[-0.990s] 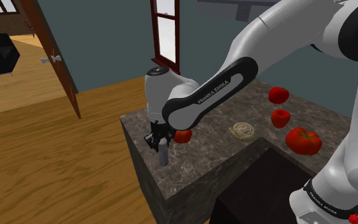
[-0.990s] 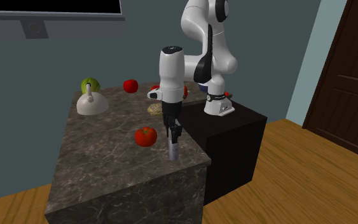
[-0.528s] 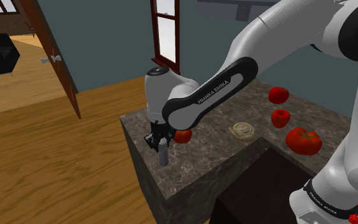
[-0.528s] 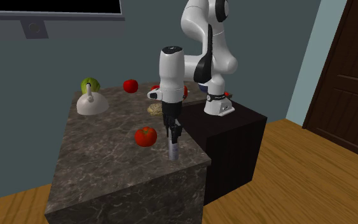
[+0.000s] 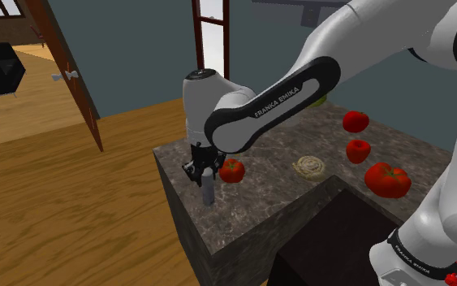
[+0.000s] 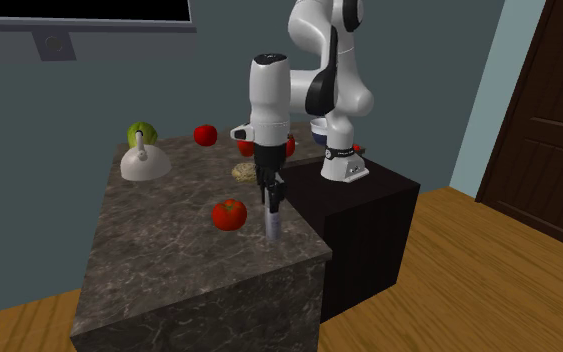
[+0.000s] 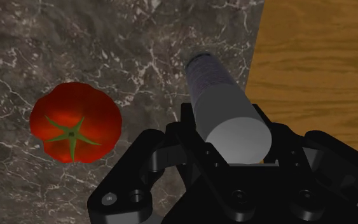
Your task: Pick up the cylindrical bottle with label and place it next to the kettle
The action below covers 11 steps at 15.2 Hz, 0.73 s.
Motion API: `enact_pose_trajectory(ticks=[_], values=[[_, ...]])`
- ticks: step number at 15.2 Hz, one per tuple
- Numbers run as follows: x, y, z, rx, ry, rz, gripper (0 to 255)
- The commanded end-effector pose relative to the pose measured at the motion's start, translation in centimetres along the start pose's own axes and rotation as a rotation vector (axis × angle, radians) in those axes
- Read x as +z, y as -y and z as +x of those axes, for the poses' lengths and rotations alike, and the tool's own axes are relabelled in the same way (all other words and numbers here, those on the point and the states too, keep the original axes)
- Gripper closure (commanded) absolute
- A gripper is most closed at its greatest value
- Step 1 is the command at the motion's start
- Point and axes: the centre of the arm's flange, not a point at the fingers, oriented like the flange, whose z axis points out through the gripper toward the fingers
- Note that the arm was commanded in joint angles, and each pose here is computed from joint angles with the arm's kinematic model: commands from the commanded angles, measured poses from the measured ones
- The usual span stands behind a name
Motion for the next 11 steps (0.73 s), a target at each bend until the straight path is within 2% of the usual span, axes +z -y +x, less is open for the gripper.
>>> enact_pose_trajectory(ticks=[1,11], values=[[-1.0,0.1,0.0,0.000,0.000,0.000,255],[-6.3,0.2,0.2,0.000,0.000,0.000,255]])
